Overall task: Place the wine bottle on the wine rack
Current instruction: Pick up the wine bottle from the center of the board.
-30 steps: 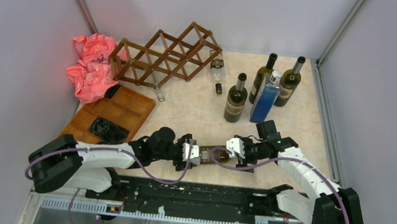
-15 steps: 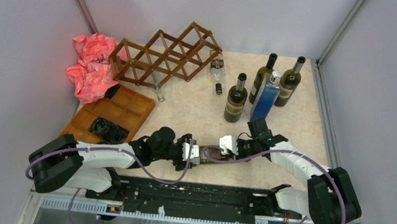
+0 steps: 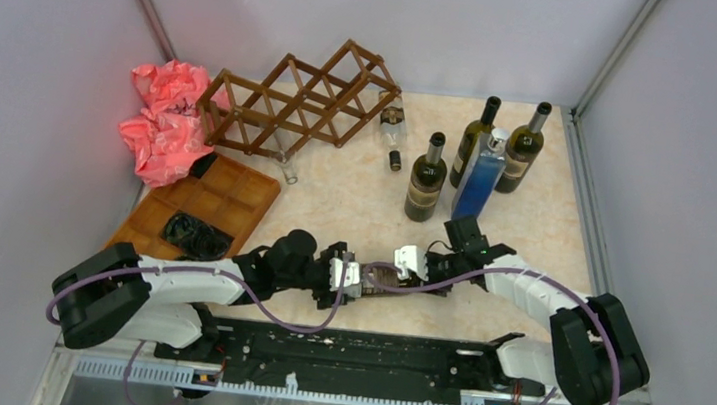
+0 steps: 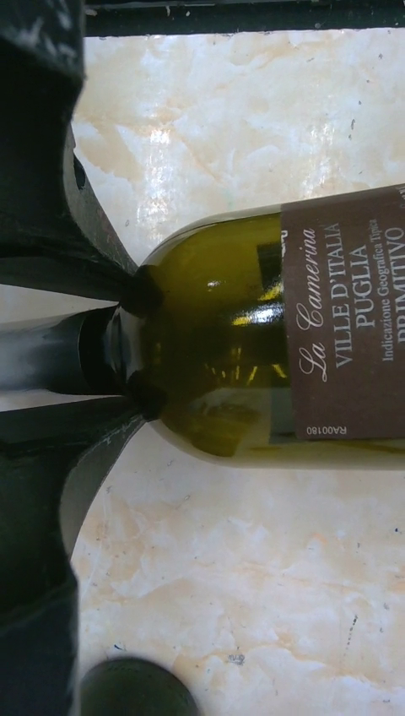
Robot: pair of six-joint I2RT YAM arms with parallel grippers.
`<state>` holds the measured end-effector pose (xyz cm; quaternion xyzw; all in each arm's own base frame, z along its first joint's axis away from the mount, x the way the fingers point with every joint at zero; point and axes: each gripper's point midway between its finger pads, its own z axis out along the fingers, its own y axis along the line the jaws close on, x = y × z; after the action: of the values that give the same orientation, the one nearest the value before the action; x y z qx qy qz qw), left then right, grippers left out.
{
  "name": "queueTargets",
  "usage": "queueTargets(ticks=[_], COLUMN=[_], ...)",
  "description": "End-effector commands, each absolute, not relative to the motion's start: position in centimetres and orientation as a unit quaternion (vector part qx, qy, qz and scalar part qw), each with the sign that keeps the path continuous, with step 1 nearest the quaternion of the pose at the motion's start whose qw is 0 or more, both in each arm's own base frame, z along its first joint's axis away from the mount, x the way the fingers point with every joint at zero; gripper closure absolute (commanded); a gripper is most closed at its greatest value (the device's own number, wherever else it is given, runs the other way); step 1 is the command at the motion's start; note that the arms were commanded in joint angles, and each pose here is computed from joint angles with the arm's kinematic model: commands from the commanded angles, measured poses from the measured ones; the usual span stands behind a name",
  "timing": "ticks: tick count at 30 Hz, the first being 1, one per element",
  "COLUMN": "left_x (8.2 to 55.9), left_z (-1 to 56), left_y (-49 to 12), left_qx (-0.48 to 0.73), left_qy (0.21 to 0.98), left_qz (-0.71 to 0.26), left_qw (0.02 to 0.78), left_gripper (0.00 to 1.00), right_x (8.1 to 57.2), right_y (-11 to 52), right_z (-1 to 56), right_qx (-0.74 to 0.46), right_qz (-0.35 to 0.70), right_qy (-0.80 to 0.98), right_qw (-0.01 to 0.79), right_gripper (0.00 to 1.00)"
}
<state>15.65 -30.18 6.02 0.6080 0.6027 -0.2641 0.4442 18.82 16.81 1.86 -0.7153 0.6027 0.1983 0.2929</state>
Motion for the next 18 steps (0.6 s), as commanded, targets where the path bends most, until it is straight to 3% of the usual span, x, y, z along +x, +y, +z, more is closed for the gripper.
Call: queueTargets(ticks=[1,4,7,14,15,18], left_x=[16.2,16.2,16.2,16.5,16.5,16.8], left_z=[7.8,8.0,7.9,7.8,7.8,7.8], left_y=[-31.1,-31.1,-31.2,-31.0,-31.0,-30.9], left_qx=[0.601,0.601,0.601,0.594,0.593,0.585], left_qy=[0.583,0.581,0.582,0.590,0.592,0.598], left_qz=[-0.270,-0.270,-0.270,-0.266,-0.264,-0.260], left_qw=[0.475,0.477,0.477,0.478,0.478,0.482], left_gripper=[1.00,1.00,1.00,1.00,1.00,0.78], right_x=[18.2,18.1,17.9,17.5,17.6,17.6], right_y=[16.2,15.8,15.8,16.2,16.4,16.9], right_z=[0.8,0.4,0.4,1.0,1.2,2.4], right_qx=[-0.720,-0.724,-0.723,-0.718,-0.716,-0.698], right_qz=[0.192,0.185,0.189,0.208,0.211,0.225], right_qy=[0.609,0.611,0.611,0.613,0.615,0.629], right_qw=[0.271,0.263,0.262,0.255,0.256,0.258], right_gripper=[0.53,0.52,0.57,0.99,1.00,1.00])
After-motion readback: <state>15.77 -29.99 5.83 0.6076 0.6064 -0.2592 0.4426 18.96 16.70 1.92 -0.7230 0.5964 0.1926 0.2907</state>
